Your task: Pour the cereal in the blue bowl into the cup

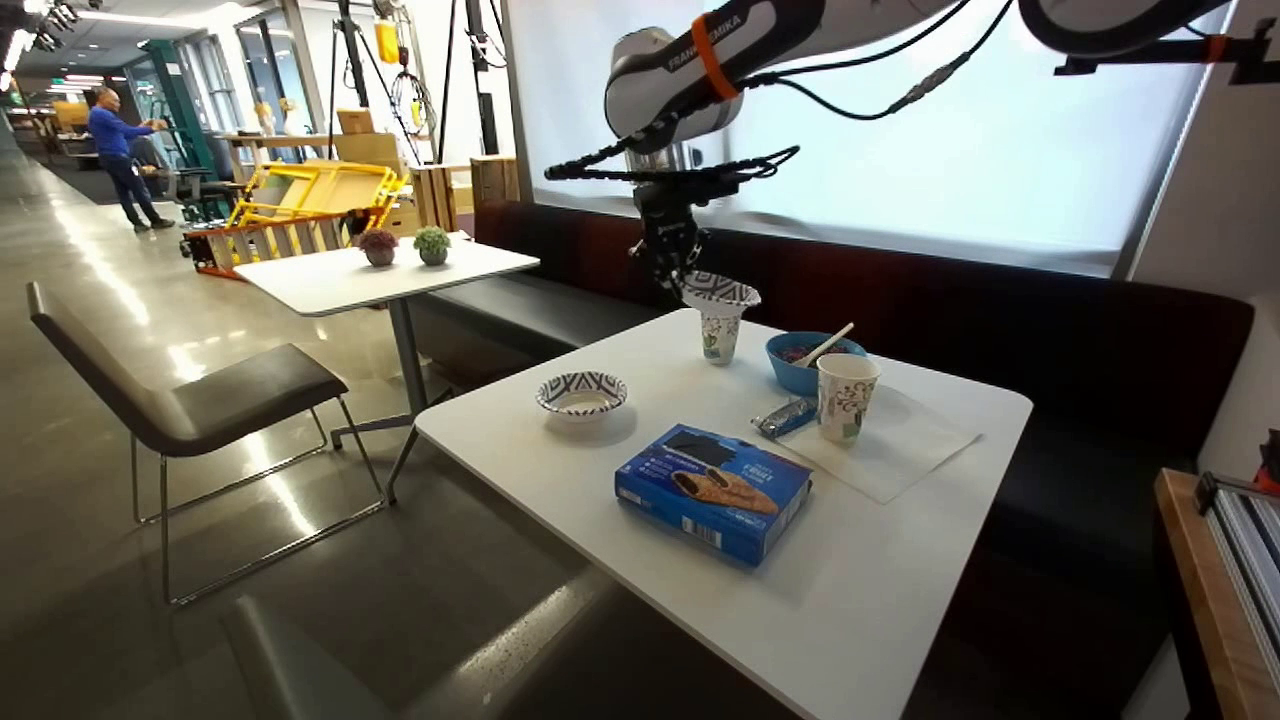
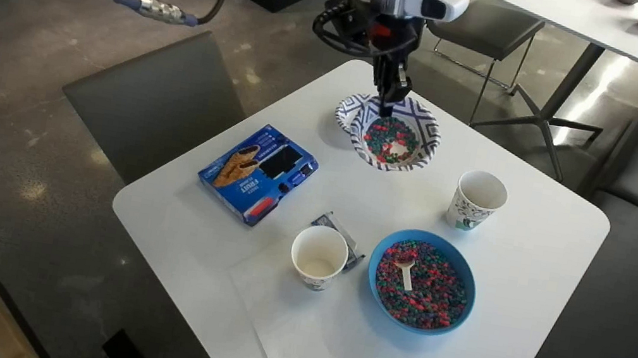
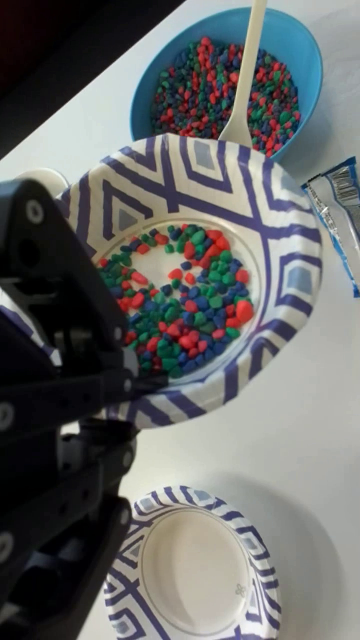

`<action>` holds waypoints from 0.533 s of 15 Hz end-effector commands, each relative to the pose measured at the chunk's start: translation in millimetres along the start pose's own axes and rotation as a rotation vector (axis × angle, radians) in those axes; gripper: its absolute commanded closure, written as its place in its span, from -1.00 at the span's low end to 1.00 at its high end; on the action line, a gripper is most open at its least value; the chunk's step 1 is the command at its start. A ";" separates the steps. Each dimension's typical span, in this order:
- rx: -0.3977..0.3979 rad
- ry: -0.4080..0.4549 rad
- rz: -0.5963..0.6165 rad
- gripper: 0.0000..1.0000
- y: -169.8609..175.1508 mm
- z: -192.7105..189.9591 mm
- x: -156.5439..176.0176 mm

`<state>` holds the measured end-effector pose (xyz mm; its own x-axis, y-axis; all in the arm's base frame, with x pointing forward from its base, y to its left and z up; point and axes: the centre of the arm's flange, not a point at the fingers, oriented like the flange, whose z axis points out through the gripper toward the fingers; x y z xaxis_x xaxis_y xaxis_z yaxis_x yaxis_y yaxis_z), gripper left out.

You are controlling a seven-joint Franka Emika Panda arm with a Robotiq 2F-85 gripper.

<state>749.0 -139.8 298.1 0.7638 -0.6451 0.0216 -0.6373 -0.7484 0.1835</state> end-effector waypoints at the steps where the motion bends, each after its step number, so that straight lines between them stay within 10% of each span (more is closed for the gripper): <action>1: 0.059 -0.028 0.056 0.97 55.4 8.5 -50.5; 8: 0.070 -0.017 0.136 0.97 92.4 23.8 -85.5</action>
<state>692.1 -176.4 294.3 0.6926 -0.7213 0.0098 -0.7150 -0.6845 0.1422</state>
